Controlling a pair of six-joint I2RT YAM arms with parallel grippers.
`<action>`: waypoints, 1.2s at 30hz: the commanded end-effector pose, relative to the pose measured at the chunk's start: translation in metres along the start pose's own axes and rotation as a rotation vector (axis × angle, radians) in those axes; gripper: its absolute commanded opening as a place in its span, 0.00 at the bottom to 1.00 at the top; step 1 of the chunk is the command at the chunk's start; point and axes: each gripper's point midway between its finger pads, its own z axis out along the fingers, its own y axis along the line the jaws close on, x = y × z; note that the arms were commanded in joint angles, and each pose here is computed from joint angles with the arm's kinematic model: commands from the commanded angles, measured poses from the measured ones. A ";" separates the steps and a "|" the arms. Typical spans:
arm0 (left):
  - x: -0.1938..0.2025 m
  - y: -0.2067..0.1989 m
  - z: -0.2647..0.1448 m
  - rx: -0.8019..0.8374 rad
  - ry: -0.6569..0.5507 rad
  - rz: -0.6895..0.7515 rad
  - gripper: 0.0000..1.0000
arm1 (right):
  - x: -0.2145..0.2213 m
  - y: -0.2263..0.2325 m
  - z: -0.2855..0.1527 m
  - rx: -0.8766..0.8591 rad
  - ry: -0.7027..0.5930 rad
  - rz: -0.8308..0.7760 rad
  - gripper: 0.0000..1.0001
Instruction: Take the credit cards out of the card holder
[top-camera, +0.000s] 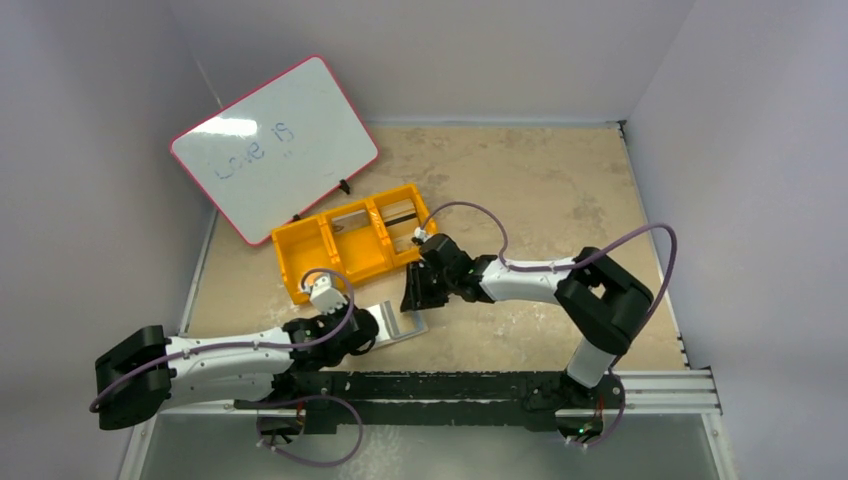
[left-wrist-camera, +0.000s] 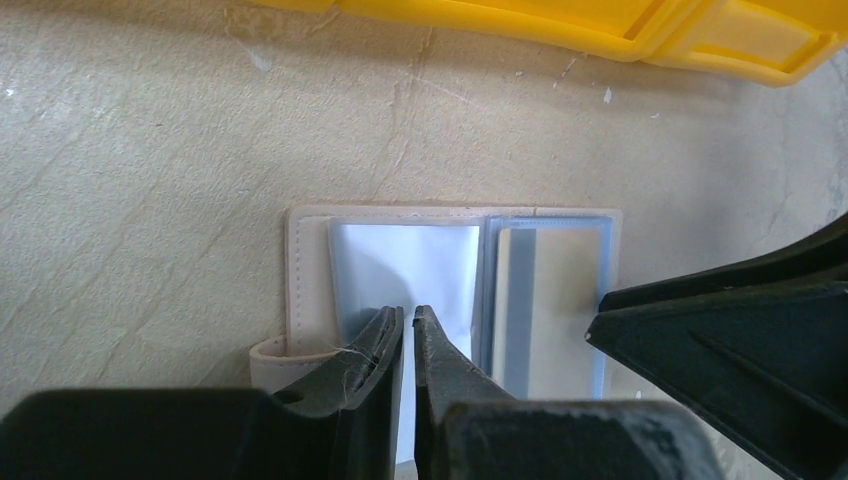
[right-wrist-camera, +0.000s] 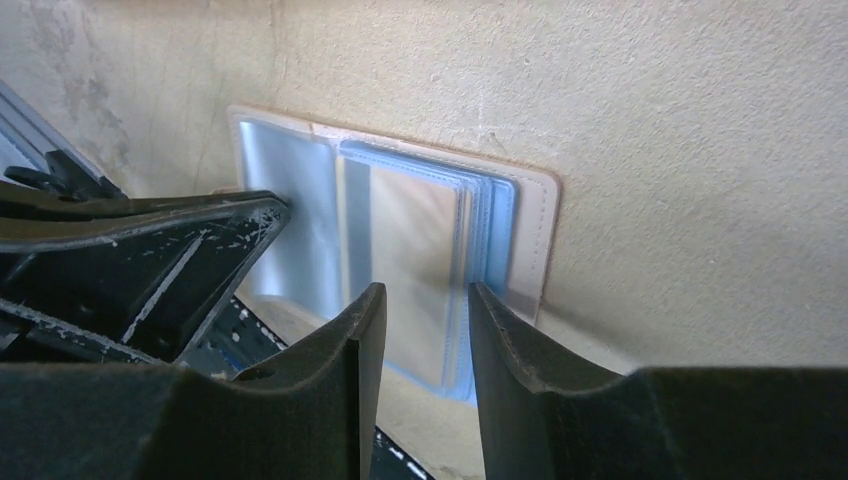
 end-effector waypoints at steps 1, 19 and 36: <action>0.005 0.003 0.001 0.001 0.013 0.009 0.08 | 0.000 0.009 0.007 -0.045 0.005 -0.006 0.39; 0.006 0.002 0.002 0.017 0.015 -0.010 0.04 | -0.016 0.047 -0.011 -0.189 -0.032 -0.037 0.20; -0.021 -0.012 -0.012 0.035 -0.057 -0.018 0.04 | -0.021 0.054 -0.010 -0.039 -0.035 -0.154 0.28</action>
